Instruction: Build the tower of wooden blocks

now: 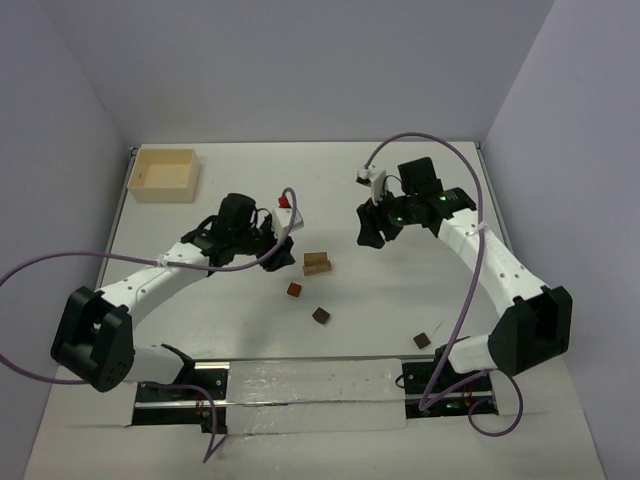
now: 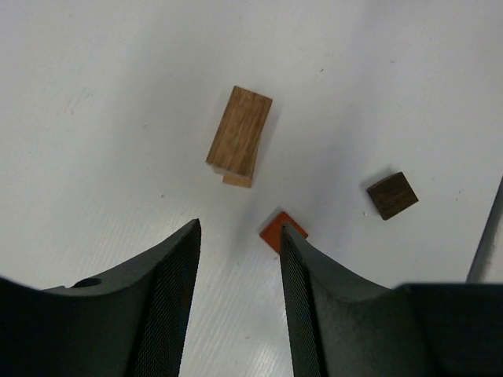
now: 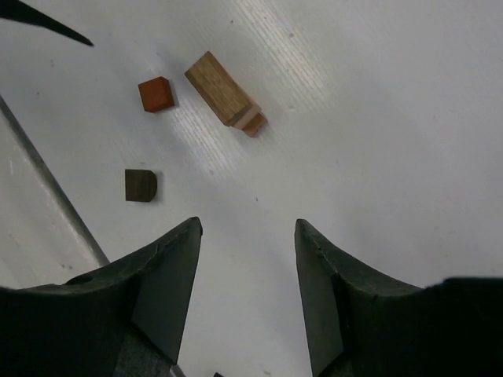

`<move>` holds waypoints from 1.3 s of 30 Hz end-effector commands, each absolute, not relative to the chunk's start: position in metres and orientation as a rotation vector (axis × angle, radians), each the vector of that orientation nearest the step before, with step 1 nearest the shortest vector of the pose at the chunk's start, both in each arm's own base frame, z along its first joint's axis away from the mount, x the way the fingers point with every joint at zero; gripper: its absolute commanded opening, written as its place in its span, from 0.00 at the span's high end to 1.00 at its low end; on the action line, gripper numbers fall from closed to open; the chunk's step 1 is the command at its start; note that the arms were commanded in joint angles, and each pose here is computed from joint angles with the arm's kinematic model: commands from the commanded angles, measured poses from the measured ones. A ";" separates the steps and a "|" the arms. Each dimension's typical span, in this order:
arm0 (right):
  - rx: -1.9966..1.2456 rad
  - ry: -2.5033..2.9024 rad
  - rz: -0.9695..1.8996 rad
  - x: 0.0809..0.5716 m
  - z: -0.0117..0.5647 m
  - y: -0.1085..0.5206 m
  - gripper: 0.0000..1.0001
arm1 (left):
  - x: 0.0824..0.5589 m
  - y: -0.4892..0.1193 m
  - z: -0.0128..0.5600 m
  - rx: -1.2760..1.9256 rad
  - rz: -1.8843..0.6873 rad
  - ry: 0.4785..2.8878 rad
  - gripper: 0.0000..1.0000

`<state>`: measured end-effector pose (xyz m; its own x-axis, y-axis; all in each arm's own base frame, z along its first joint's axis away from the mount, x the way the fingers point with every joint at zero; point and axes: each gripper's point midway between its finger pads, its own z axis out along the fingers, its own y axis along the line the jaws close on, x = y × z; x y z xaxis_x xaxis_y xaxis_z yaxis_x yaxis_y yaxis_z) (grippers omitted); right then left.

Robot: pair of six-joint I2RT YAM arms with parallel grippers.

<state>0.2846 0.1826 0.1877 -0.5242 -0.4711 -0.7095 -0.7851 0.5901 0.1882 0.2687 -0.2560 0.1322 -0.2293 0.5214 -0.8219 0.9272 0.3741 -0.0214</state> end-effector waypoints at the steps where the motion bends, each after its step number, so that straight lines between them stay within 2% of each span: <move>1: -1.001 2.208 0.578 0.303 0.180 0.203 0.55 | 0.275 -0.235 0.175 1.133 -0.784 1.858 0.49; 7: -1.158 2.260 0.676 0.262 0.131 0.239 0.82 | 0.294 -0.194 0.201 0.926 -0.753 1.889 0.50; 10: -1.212 2.247 0.700 0.249 0.119 0.251 0.83 | 0.302 -0.183 0.208 0.865 -0.722 1.890 0.49; 15: -1.166 2.320 0.691 0.255 0.100 0.257 0.87 | 0.309 -0.178 0.211 0.828 -0.720 1.895 0.48; 17: -1.129 2.359 0.665 0.258 0.091 0.254 0.83 | 0.310 -0.178 0.209 0.830 -0.724 1.900 0.48; 22: -1.075 2.407 0.617 0.260 0.076 0.249 0.54 | 0.311 -0.179 0.208 0.835 -0.733 1.900 0.47; 24: -1.107 2.389 0.619 0.258 0.075 0.246 0.26 | 0.311 -0.180 0.208 0.842 -0.737 1.899 0.47; 26: -1.183 2.313 0.664 0.255 0.083 0.248 0.10 | 0.310 -0.181 0.208 0.850 -0.741 1.897 0.47; 32: -1.377 2.132 0.618 0.270 0.099 0.240 0.07 | 0.311 -0.181 0.207 0.870 -0.739 1.895 0.47; 39: -1.825 1.754 0.527 0.290 0.104 0.218 0.06 | 0.310 -0.183 0.207 0.904 -0.750 1.883 0.46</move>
